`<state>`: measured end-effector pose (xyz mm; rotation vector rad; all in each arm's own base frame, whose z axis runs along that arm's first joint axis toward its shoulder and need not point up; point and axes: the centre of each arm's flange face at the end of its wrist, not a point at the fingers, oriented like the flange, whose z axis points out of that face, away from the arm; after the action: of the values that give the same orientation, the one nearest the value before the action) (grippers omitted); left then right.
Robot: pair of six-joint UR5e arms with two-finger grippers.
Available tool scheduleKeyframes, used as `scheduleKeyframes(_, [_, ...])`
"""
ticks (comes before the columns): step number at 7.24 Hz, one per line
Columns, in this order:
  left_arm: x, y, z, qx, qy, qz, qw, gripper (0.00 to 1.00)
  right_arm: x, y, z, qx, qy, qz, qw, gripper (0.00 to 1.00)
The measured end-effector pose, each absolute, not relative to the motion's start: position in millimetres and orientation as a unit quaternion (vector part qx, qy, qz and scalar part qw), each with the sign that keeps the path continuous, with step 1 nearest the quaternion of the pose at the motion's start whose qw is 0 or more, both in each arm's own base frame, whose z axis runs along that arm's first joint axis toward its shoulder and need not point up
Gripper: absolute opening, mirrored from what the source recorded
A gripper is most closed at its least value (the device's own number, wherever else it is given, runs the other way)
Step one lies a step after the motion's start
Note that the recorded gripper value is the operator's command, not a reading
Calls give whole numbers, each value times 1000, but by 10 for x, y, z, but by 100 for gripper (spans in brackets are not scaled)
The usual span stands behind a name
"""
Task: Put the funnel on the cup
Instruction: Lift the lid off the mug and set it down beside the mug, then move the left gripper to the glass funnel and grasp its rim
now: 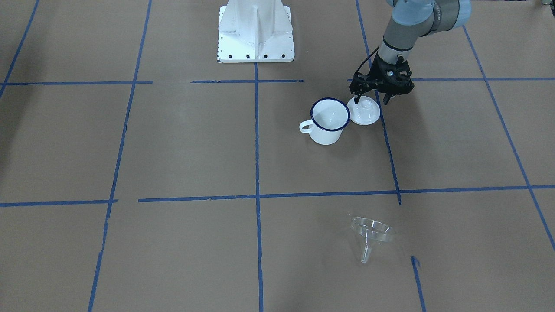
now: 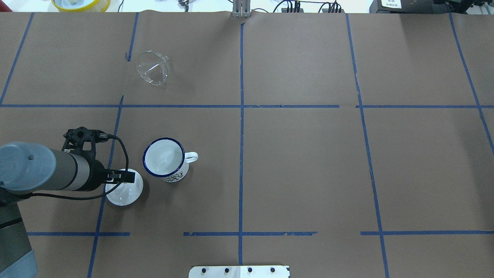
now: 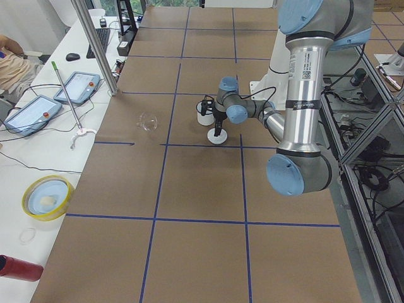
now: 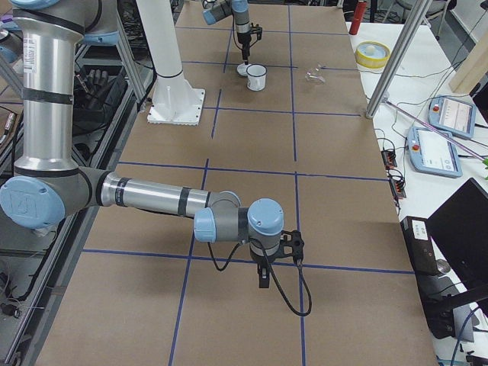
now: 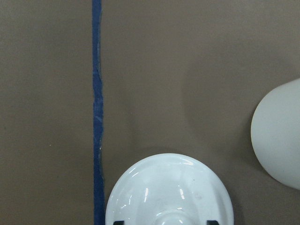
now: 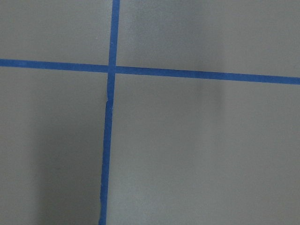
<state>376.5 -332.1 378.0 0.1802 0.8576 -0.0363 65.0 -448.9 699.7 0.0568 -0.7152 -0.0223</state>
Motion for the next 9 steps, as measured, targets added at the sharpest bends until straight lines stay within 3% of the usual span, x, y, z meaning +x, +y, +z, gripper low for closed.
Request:
scheduleKeyframes(2, [3414, -3622, 3340, 117, 450, -70, 882, 100, 650, -4489, 6997, 28, -350, -11, 936, 100])
scheduleKeyframes(5, [3585, -4442, 2869, 112, 510, -274, 807, 100, 650, -4489, 6997, 28, -350, -11, 936, 100])
scheduleKeyframes(9, [4363, -5451, 3373, 80, 559, -481, 671, 100, 650, -4489, 6997, 28, -350, -11, 936, 100])
